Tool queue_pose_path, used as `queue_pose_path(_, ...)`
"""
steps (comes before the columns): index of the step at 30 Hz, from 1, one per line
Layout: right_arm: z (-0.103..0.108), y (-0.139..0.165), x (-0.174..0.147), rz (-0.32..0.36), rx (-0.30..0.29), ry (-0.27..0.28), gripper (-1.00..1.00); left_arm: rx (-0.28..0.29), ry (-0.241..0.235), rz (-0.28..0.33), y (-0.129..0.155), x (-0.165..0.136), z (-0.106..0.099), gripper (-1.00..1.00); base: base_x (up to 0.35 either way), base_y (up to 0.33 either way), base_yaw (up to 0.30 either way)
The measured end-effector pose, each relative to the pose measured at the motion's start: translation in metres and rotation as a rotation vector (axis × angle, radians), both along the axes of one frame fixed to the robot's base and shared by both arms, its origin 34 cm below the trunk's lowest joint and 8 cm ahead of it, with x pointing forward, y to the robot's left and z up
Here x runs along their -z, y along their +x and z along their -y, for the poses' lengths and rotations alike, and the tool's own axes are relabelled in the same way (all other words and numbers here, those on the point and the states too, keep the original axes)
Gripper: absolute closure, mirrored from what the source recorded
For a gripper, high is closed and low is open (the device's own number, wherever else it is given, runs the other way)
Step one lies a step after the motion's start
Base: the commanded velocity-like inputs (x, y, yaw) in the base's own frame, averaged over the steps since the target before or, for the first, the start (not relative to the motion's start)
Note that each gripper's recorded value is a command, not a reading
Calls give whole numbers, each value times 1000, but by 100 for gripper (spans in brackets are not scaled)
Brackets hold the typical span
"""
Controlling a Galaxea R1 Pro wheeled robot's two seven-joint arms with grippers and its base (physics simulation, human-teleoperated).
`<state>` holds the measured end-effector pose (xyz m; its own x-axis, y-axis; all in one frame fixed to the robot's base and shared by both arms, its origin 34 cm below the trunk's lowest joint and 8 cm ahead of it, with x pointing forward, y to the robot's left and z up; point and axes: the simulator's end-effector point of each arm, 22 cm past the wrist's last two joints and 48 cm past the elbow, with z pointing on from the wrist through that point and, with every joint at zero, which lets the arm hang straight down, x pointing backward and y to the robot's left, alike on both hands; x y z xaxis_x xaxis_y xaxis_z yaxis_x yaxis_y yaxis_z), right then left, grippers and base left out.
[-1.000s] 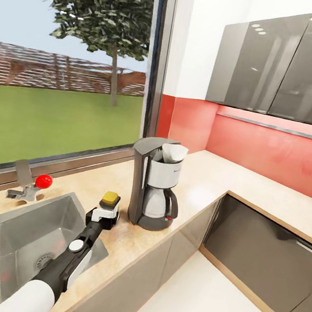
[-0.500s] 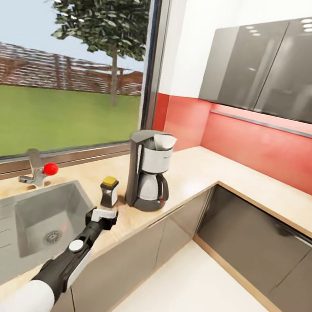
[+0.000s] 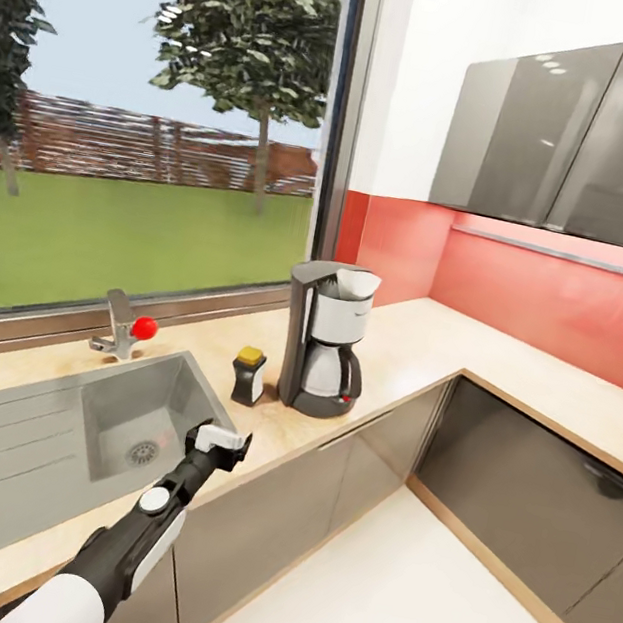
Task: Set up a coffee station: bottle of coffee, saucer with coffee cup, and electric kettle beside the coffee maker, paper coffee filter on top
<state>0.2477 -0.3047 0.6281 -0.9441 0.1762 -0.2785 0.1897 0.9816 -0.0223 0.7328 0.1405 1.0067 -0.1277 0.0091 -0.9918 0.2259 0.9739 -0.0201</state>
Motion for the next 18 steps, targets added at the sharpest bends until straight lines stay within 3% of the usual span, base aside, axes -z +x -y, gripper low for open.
queue_pose_path(4,0,0,0,0,0,0,-100,137,-17,29,-14,-12,31,-100,-2,-1,277)
queue_pose_path(7,0,0,0,0,0,0,-100,299,-35,52,-38,-23,63,-100,0,0,277)
queue_pose_path(9,0,0,0,0,0,0,-100,362,-43,55,-49,-26,74,-100,0,0,278)
queue_pose_path(14,0,0,0,0,0,0,-100,583,-93,-54,-114,-3,108,-100,0,0,278)
queue_pose_path(18,0,0,0,0,0,0,-100,659,-117,-113,-146,17,117,-100,0,0,278)
